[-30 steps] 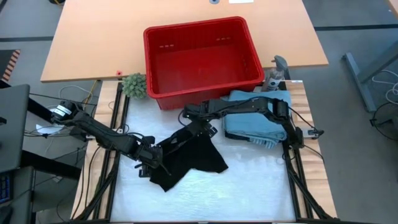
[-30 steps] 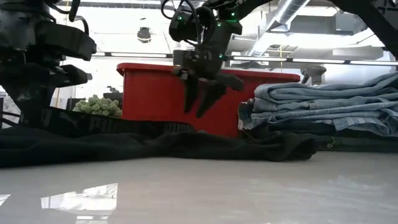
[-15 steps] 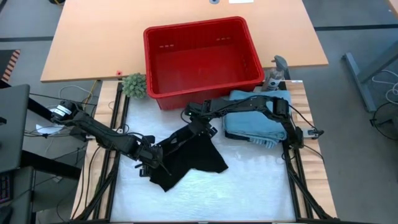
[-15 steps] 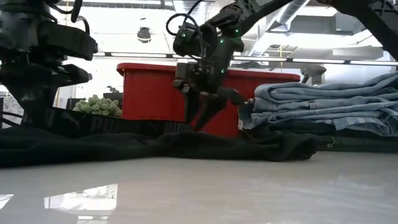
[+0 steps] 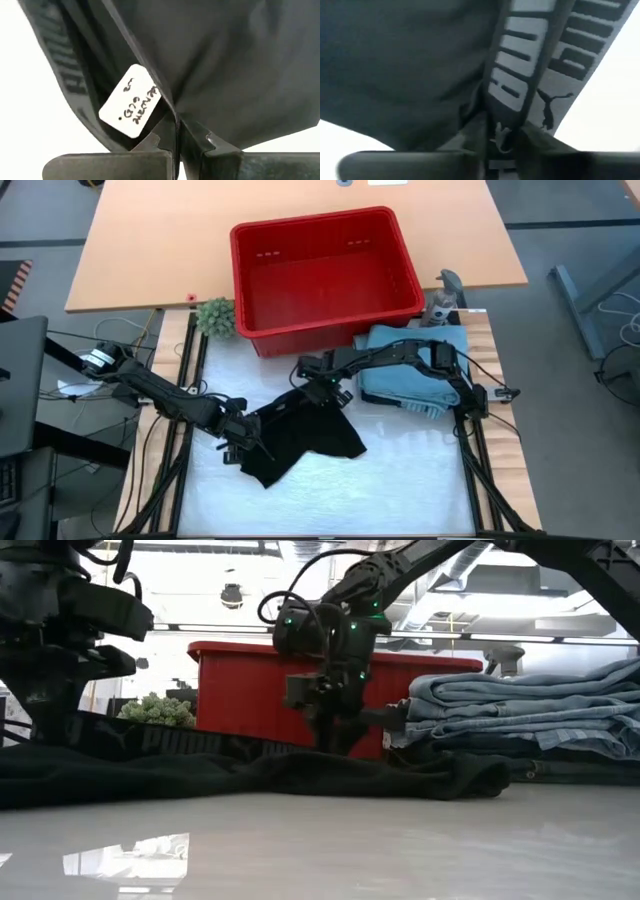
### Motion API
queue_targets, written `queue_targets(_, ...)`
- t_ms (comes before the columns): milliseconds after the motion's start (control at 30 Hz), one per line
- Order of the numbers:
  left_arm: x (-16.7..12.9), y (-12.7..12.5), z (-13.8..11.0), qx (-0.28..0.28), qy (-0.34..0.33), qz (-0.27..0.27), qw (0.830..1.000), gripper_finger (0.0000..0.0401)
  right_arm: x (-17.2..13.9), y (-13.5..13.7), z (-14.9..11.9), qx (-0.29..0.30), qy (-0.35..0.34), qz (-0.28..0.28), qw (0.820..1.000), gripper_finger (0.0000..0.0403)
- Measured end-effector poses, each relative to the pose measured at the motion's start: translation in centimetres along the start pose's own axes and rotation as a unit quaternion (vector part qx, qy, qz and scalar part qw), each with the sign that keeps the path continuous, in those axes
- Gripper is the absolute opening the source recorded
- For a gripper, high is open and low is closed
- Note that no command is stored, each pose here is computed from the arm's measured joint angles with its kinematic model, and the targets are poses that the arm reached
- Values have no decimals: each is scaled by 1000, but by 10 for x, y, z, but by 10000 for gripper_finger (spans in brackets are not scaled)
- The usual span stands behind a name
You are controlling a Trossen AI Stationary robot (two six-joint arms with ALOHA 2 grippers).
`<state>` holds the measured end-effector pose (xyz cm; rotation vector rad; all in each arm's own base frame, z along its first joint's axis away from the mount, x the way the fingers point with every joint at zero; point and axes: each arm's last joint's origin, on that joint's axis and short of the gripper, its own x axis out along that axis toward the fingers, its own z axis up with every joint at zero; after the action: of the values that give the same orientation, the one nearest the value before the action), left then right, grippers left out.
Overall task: Fold Laundry from Bin
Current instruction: Fold the black boxer short
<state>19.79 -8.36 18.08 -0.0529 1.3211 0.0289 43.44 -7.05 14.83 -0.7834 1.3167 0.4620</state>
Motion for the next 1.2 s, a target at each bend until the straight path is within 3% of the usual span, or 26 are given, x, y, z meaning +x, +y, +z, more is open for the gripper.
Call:
queue_targets(133, 0, 2, -4, 1, 21, 10, 1000, 0, -14, 0, 0, 20, 5, -7, 1000, 22)
queue_targets(333, 0, 3, -7, -18, 36, 17, 999, 0, -62, -6, 2, 116, -6, -24, 993, 23)
queue_targets(500, 0, 2, -7, -73, 49, -8, 996, 0, -82, 16, 13, 175, 15, 16, 984, 23)
queue_targets(600, -1, -3, -8, -112, 63, -38, 991, 0, -98, 37, 26, 192, 13, 54, 980, 23)
queue_targets(733, -11, -18, -2, -113, 54, -86, 988, 0, -107, 71, 53, 191, 13, 101, 976, 23)
queue_targets(967, -65, -73, 22, -39, -73, -197, 977, 0, -128, 144, 105, 198, 2, 143, 970, 23)
queue_targets(1200, -106, -111, 18, -15, -161, -228, 960, 0, -155, 223, 144, 259, -7, 162, 952, 23)
